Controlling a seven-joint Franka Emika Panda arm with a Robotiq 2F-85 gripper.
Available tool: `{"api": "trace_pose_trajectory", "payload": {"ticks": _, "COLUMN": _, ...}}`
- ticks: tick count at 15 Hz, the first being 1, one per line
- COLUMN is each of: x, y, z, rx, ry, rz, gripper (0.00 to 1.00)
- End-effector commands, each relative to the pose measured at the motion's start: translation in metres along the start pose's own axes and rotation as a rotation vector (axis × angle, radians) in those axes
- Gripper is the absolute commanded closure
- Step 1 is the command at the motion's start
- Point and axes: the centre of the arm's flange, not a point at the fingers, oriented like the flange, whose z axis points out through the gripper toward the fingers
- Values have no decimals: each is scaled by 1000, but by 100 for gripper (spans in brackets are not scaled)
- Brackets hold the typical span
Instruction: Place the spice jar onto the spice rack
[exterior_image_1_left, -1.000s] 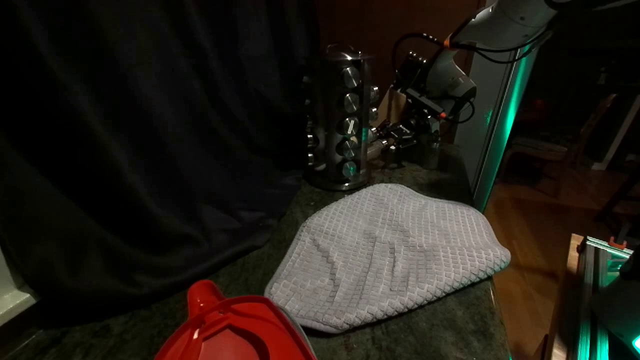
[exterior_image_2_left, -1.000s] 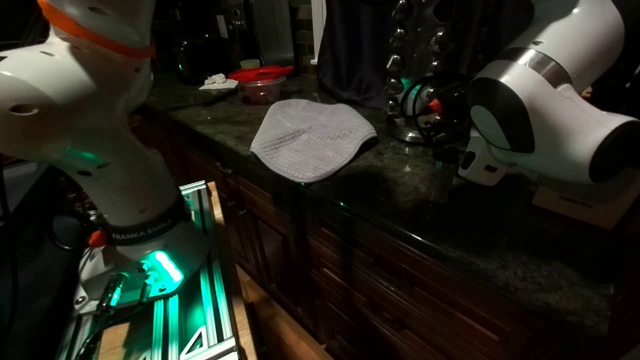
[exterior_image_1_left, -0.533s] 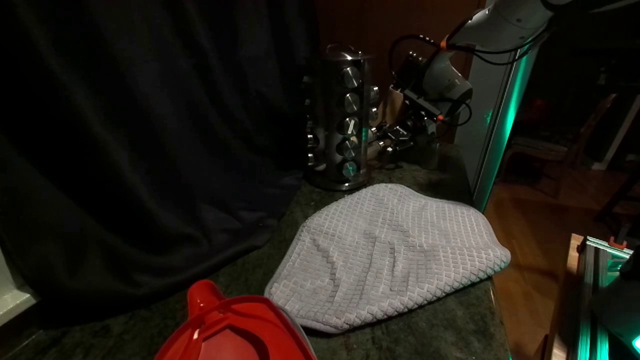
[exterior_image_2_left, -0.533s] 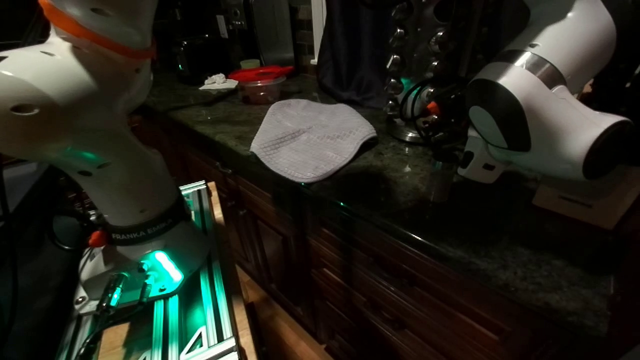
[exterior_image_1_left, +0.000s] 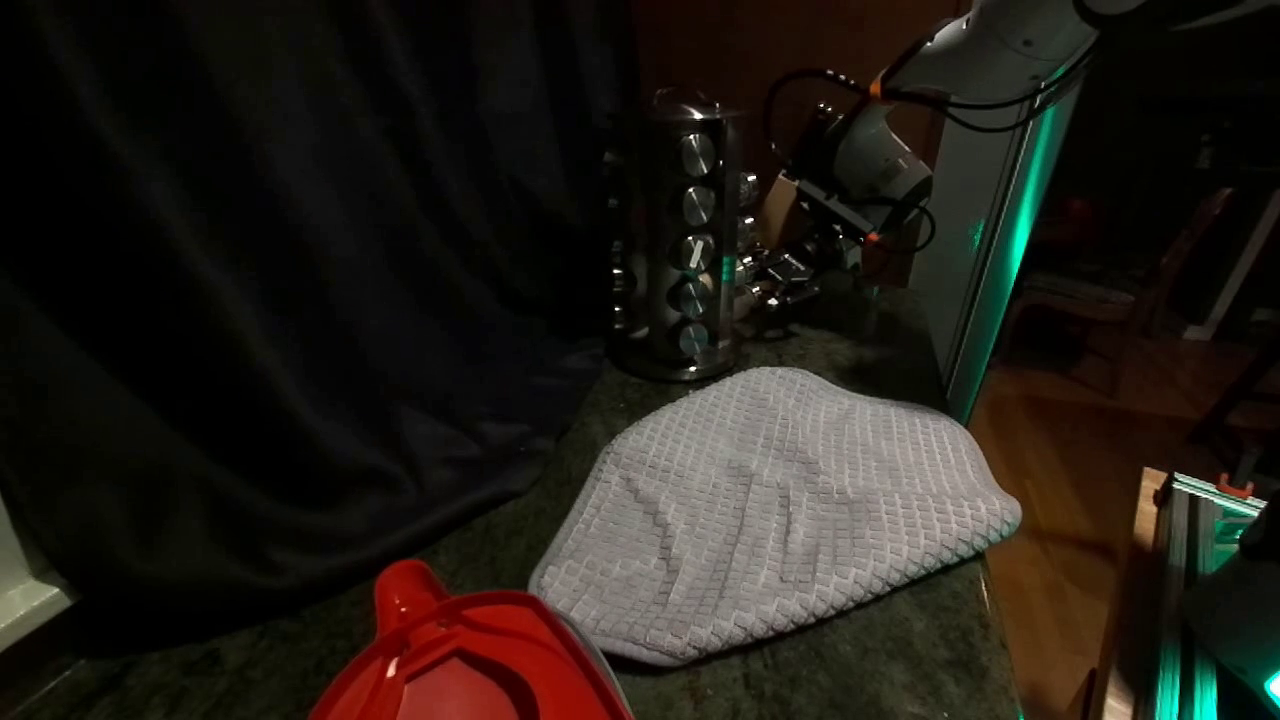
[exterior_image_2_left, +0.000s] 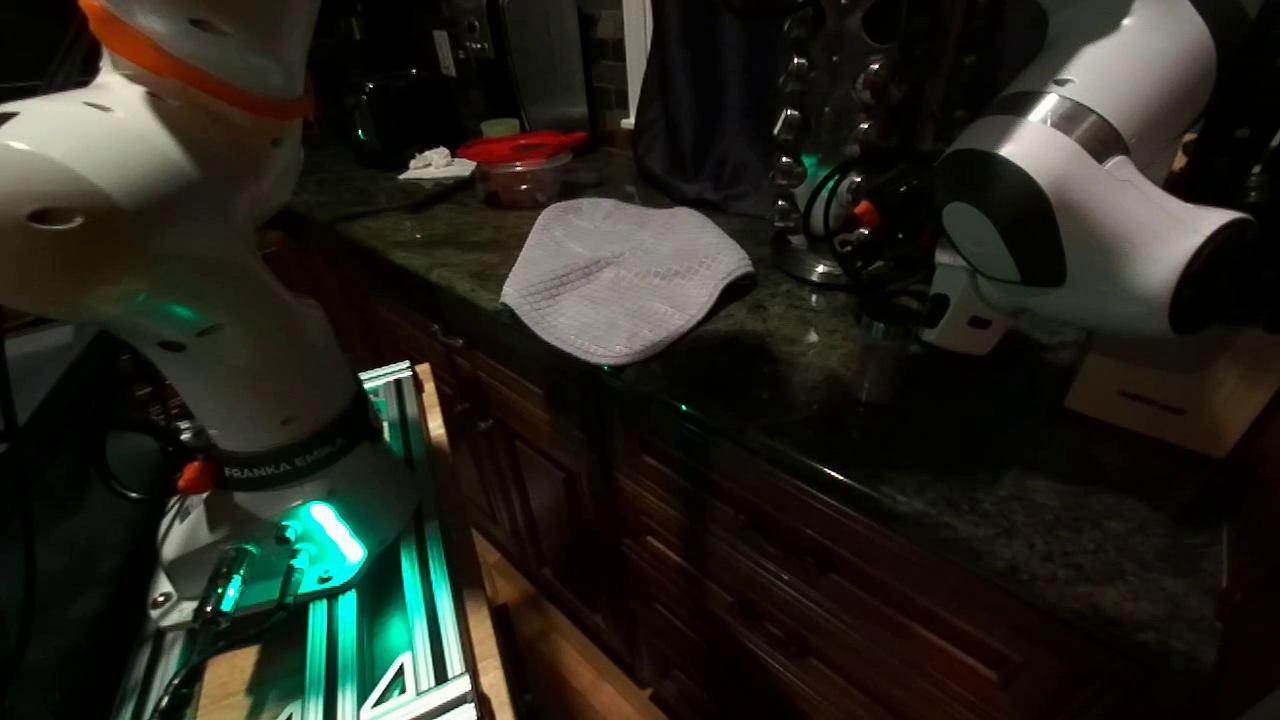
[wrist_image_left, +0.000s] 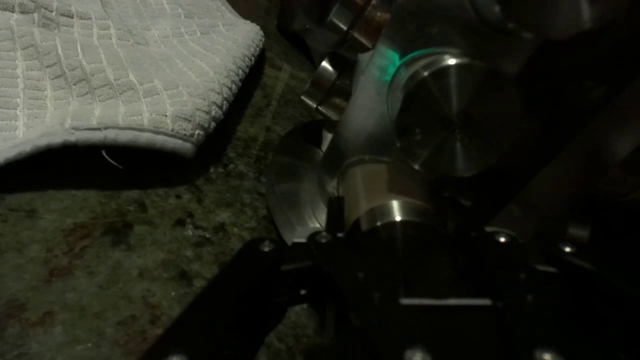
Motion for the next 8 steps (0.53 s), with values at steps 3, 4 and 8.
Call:
{"api": "trace_pose_trajectory", "payload": {"ticks": 3, "x": 0, "y": -3, "z": 18, "rx": -1, "ry": -42, "rz": 47, "gripper": 76}}
{"api": "trace_pose_trajectory", "payload": {"ticks": 4, "x": 0, "y": -2, "z": 23, "rx": -9, "ry": -44, "rz": 52, "gripper": 76}}
{"api": "trace_pose_trajectory", "payload": {"ticks": 8, "x": 1, "y": -2, "z": 23, "rx": -11, "ry": -36, "rz": 66, "gripper": 76}}
